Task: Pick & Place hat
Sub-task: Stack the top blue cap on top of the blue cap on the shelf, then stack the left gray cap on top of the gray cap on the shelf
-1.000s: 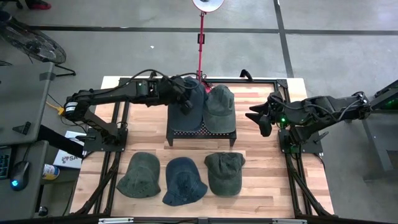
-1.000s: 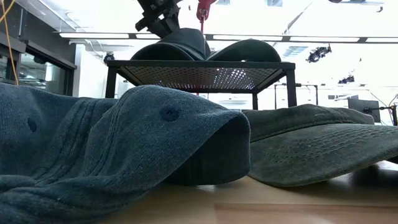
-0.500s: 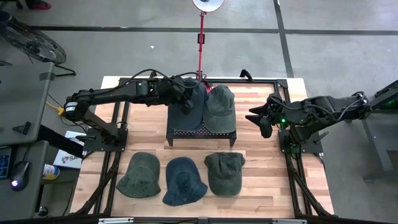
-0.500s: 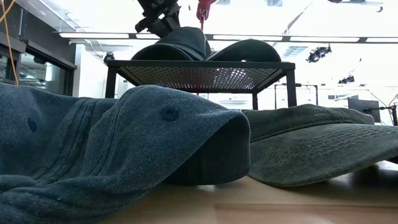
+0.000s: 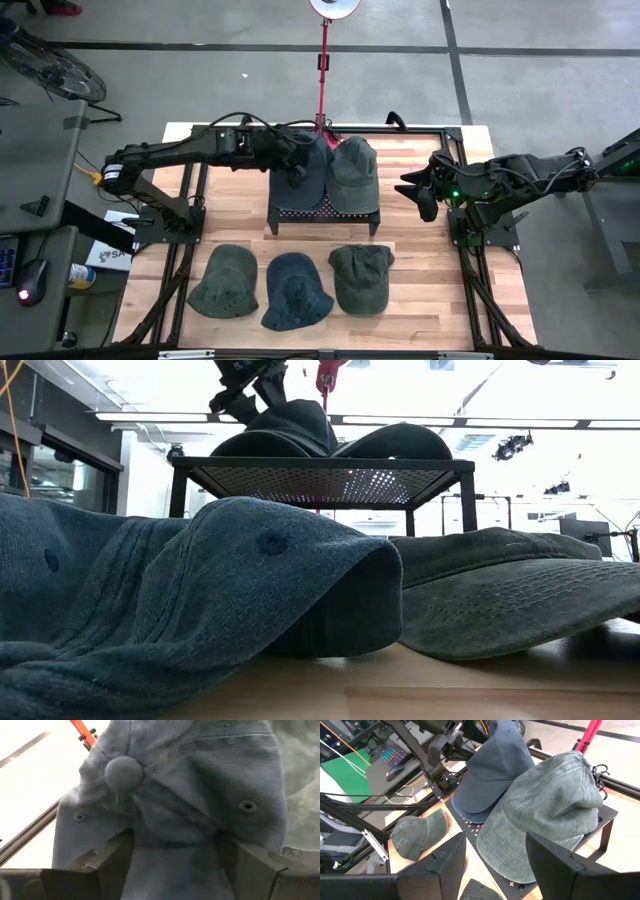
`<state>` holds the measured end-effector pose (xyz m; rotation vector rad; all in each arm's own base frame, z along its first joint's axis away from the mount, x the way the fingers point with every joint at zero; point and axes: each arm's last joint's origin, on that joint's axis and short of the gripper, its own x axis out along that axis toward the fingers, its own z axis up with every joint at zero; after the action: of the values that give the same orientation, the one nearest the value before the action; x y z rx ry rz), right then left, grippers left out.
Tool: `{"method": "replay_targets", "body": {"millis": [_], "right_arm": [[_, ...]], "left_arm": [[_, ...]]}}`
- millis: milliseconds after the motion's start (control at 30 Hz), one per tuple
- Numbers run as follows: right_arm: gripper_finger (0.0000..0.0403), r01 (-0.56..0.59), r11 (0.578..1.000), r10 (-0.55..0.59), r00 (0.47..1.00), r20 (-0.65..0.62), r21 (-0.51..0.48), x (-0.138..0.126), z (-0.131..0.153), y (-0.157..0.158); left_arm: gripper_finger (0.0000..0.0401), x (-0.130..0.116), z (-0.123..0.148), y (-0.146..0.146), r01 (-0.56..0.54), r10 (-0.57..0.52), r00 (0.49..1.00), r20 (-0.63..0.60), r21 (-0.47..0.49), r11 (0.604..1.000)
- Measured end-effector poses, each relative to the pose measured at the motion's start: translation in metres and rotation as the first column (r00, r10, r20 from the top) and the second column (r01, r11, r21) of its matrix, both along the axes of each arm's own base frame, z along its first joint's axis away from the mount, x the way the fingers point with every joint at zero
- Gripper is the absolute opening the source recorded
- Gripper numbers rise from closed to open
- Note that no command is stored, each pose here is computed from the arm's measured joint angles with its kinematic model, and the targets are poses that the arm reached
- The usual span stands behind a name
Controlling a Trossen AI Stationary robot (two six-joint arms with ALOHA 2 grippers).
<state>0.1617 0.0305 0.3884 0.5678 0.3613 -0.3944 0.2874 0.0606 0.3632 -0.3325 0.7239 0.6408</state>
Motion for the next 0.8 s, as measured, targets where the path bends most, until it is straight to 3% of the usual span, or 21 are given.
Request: {"method": "replay_targets", "body": {"millis": [800], "right_arm": [[0.02, -0.01, 1.0, 0.01, 1.0, -0.003, 0.01, 0.0, 0.0, 0.0]], "left_arm": [[0.0289, -0.011, 0.01, -0.002, -0.021, 0.02, 0.999, -0.031, -0.013, 1.0]]}}
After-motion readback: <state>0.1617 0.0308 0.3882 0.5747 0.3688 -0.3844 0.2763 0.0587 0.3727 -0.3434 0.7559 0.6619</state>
